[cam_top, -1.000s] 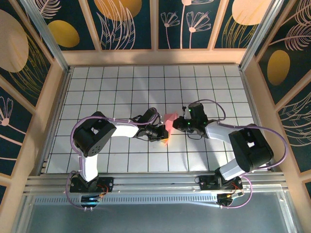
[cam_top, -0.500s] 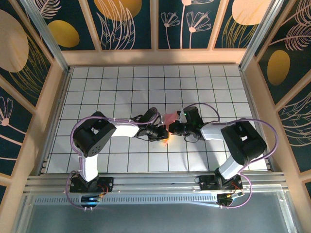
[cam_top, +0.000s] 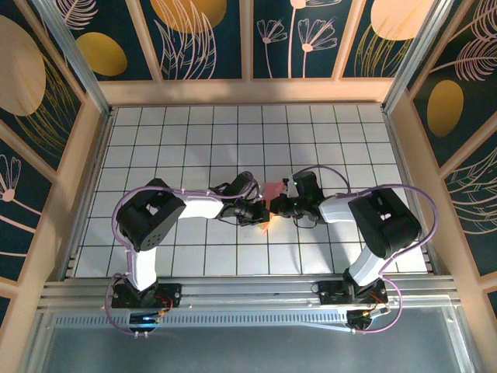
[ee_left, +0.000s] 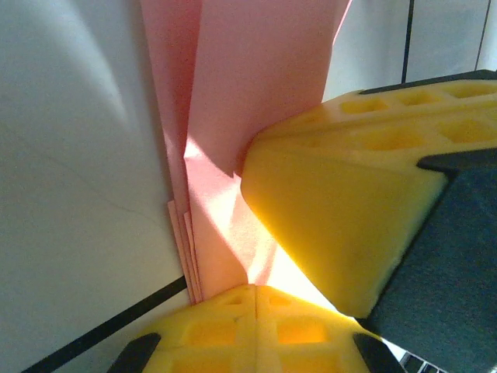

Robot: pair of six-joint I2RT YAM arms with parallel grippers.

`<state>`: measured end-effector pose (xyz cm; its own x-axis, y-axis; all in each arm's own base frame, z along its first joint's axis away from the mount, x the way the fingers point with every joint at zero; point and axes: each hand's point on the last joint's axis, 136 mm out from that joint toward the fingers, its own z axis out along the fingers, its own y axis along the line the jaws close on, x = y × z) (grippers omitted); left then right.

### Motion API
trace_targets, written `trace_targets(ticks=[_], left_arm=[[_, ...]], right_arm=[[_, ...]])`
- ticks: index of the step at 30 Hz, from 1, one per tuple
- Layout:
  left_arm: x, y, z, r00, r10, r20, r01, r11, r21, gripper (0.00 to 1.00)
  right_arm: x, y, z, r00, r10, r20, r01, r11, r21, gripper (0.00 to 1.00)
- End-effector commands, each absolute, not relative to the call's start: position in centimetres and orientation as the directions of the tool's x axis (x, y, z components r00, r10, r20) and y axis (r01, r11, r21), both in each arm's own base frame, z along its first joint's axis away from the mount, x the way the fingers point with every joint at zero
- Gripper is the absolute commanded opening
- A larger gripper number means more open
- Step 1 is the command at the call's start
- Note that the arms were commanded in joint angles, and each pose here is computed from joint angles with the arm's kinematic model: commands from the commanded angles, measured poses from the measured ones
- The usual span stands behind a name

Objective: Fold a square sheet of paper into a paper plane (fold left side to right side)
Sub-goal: Fold the wing for the fifth time at the center of the table.

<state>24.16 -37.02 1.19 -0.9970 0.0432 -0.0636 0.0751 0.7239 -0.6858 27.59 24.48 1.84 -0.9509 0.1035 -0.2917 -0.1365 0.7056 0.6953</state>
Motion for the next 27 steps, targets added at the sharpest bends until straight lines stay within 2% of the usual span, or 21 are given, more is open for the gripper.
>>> trace_targets(ticks=[1,27], left_arm=[[22.5,-33.5,-3.6,-1.0,0.025,0.014,0.013,0.849,-0.529,0.0],[22.2,-33.2,-3.8,-0.999,0.028,0.018,0.014,0.858,-0.513,0.0]], right_arm=[[28.0,23.2,0.4,-0.951,0.103,-0.29,-0.12,0.744,0.657,0.0],[34.0,20.2,0.7,-0.931,0.162,-0.328,-0.104,0.742,0.663,0.0]])
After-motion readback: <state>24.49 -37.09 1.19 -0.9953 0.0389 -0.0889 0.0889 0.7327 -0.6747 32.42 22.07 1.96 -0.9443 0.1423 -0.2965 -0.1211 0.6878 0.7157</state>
